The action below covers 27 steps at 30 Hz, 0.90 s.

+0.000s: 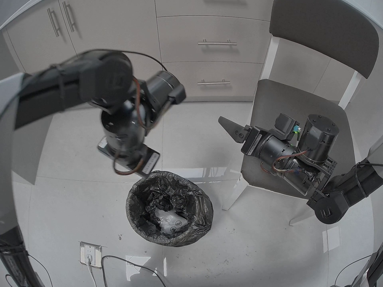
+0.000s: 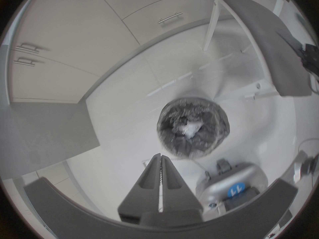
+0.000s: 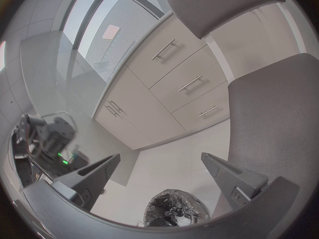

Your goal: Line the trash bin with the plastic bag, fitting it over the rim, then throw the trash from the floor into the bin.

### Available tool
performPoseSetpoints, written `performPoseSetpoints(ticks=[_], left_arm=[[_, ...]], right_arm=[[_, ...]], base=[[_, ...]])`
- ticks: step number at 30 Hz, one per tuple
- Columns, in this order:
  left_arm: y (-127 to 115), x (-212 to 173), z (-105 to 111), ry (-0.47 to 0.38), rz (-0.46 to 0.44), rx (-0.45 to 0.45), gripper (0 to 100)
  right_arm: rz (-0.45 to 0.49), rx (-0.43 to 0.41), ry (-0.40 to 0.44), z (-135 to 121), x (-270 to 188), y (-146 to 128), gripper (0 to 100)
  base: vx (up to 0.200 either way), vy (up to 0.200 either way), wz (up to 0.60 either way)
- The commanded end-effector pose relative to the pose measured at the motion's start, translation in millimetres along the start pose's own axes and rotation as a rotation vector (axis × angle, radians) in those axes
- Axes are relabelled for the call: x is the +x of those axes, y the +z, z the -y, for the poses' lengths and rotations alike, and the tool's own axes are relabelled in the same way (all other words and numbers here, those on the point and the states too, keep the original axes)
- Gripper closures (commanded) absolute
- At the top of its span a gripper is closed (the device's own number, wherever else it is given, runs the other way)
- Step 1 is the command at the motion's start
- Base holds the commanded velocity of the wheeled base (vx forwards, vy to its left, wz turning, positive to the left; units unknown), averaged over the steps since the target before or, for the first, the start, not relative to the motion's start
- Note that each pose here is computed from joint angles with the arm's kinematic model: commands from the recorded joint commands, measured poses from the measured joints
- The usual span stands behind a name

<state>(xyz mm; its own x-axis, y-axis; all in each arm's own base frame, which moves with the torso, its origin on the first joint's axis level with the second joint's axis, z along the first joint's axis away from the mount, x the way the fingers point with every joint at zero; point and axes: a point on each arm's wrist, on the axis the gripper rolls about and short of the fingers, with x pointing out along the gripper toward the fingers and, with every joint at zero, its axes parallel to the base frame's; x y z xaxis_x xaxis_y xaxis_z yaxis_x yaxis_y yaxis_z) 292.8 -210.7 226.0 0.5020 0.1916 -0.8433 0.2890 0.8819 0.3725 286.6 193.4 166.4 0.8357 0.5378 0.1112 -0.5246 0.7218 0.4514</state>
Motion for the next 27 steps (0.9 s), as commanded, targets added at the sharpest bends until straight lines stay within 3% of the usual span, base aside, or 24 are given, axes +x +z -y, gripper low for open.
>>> performPoseSetpoints(ticks=[1,2,6,7,8,12,14,15,17,18,22,26,27], left_arm=[[-61,-103,-62,-0.015,0.073,-0.023,100],[-64,-106,-64,-0.016,0.073,-0.019,100],[-125,-159,-103,-0.018,0.092,-0.02,100],[-125,-159,-103,-0.018,0.092,-0.02,100],[-149,-180,-120,-0.026,0.176,-0.073,100],[-198,-211,-147,-0.036,0.315,-0.162,100],[-204,-215,-150,-0.037,0.331,-0.171,100],[-234,-228,-161,-0.04,0.408,-0.217,100],[-247,-234,-166,-0.035,0.438,-0.247,100],[-272,-243,-173,-0.017,0.489,-0.319,100],[-325,-258,-181,-0.003,0.602,-0.431,100],[-392,-274,-179,0.006,0.795,-0.627,100],[-397,-275,-179,0.004,0.815,-0.641,100]], right_arm=[[0.005,-0.04,-0.033,11,0,3,0],[0.007,-0.042,-0.034,11,0,4,0],[0.045,-0.107,-0.076,17,-16,30,0],[0.045,-0.107,-0.076,17,-16,30,0],[0.081,-0.125,-0.114,20,-33,56,0],[0.109,-0.146,-0.205,27,-63,92,0],[0.111,-0.149,-0.214,28,-67,96,0],[0.1,-0.164,-0.261,26,-91,109,0],[0.098,-0.173,-0.278,24,-103,115,0],[0.106,-0.199,-0.306,18,-127,126,0],[0.166,-0.261,-0.307,-8,-176,148,0],[0.234,-0.352,-0.288,-46,-247,169,0],[0.238,-0.357,-0.287,-49,-252,170,0]], base=[[0.0,0.0,0.0],[0.0,0.0,0.0],[0.0,0.0,0.0],[0.0,0.0,0.0],[0.0,0.0,0.0],[0.0,0.0,0.0],[0.0,0.0,0.0],[0.0,0.0,0.0],[0.0,0.0,0.0],[0.0,0.0,0.0],[0.0,0.0,0.0],[0.0,0.0,0.0],[0.0,0.0,0.0]])
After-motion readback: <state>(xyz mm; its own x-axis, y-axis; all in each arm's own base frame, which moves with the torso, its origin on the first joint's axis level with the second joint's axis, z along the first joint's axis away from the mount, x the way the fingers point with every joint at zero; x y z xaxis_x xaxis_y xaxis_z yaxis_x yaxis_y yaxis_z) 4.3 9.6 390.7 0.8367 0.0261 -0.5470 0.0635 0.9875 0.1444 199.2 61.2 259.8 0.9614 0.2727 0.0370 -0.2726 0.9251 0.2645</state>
